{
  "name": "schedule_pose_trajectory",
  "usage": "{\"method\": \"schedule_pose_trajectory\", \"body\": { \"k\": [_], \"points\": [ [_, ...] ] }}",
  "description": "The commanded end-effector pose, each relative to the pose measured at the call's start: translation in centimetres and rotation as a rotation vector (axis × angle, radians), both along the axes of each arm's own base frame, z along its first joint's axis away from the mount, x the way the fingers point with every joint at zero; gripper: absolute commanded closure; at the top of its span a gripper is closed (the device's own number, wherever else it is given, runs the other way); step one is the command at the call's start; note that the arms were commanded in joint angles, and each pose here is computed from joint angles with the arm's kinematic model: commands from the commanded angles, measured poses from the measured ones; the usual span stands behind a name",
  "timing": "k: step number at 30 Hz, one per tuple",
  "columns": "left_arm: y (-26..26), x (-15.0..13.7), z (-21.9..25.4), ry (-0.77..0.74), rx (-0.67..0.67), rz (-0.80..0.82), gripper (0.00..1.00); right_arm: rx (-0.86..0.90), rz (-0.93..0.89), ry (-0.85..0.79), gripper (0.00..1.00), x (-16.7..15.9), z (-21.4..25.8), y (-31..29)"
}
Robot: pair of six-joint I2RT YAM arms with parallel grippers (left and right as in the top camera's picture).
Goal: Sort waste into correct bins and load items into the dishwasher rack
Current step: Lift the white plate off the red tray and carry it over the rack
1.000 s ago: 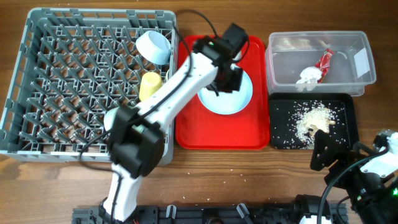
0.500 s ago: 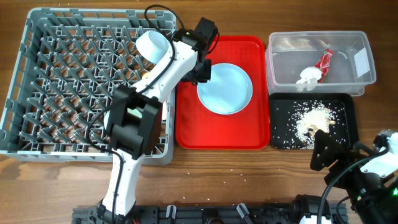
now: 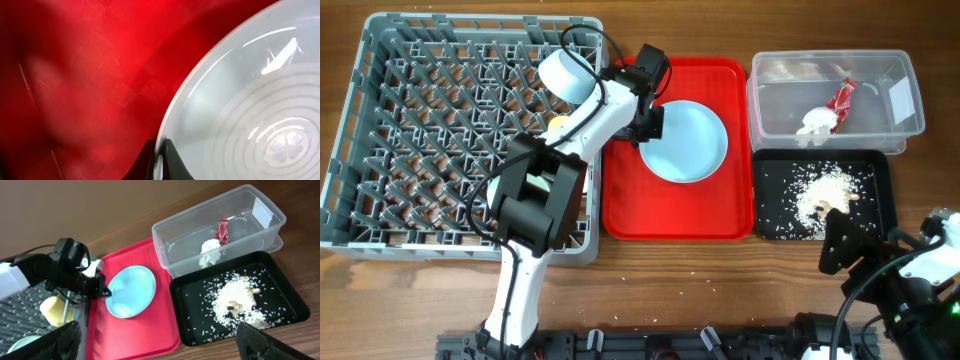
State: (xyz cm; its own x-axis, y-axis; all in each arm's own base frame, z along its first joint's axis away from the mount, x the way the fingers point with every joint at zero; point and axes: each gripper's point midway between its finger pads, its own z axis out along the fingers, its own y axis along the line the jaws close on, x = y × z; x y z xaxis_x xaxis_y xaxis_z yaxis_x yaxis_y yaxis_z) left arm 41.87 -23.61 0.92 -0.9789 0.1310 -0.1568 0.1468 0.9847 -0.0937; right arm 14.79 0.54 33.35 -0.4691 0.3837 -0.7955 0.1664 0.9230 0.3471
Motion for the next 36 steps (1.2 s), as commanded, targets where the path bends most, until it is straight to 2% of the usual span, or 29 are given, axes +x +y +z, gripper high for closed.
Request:
{"method": "schedule_pose_trajectory", "body": {
  "k": [1, 4, 6, 7, 10, 13, 17, 20, 24, 29, 36],
  "points": [
    [0.1, 0.6, 7.3, -0.115, -0.03, -0.023, 0.96, 0.01, 0.001, -0.007, 0.0, 0.0, 0.2, 0.1],
    [0.6, 0.0, 20.0, -0.349, -0.142, -0.014, 0.96, 0.01, 0.001, -0.007, 0.0, 0.0, 0.2, 0.1],
    [3.9, -1.6, 28.3, -0.553, -0.128, 0.043, 0.96, 0.01, 0.0, -0.008, 0.0, 0.0, 0.2, 0.1],
    [6.6, -2.8, 32.3, -0.67, -0.077, 0.093, 0.96, 0.01, 0.0, -0.007, 0.0, 0.0, 0.2, 0.1],
    [13.9, -6.0, 39.1, -0.886, 0.168, 0.167, 0.96, 0.01, 0.001, -0.007, 0.0, 0.0, 0.2, 0.1],
    [19.7, -7.9, 42.4, -0.971, 0.419, 0.248, 0.96, 0.01, 0.001, -0.007, 0.01, 0.0, 0.2, 0.1],
    [25.3, -8.8, 43.9, -0.945, 0.762, 0.353, 0.96, 0.01, 0.001, -0.007, 0.0, 0.0, 0.2, 0.1],
    [26.4, -7.1, 42.4, -0.841, 0.916, 0.293, 0.96, 0.01, 0.0, -0.007, 0.0, 0.0, 0.2, 0.1],
    [25.9, -3.7, 39.6, -0.755, 0.991, 0.212, 0.96, 0.01, 0.0, -0.007, 0.0, 0.0, 0.2, 0.1],
    [24.5, 0.5, 37.4, -0.736, 1.033, 0.141, 0.96, 0.01, 0.001, -0.007, 0.0, 0.0, 0.2, 0.1],
    [24.6, 4.8, 29.8, -0.554, 1.115, 0.025, 0.96, 0.01, 0.001, -0.007, 0.0, 0.0, 0.2, 0.1]
  ]
}}
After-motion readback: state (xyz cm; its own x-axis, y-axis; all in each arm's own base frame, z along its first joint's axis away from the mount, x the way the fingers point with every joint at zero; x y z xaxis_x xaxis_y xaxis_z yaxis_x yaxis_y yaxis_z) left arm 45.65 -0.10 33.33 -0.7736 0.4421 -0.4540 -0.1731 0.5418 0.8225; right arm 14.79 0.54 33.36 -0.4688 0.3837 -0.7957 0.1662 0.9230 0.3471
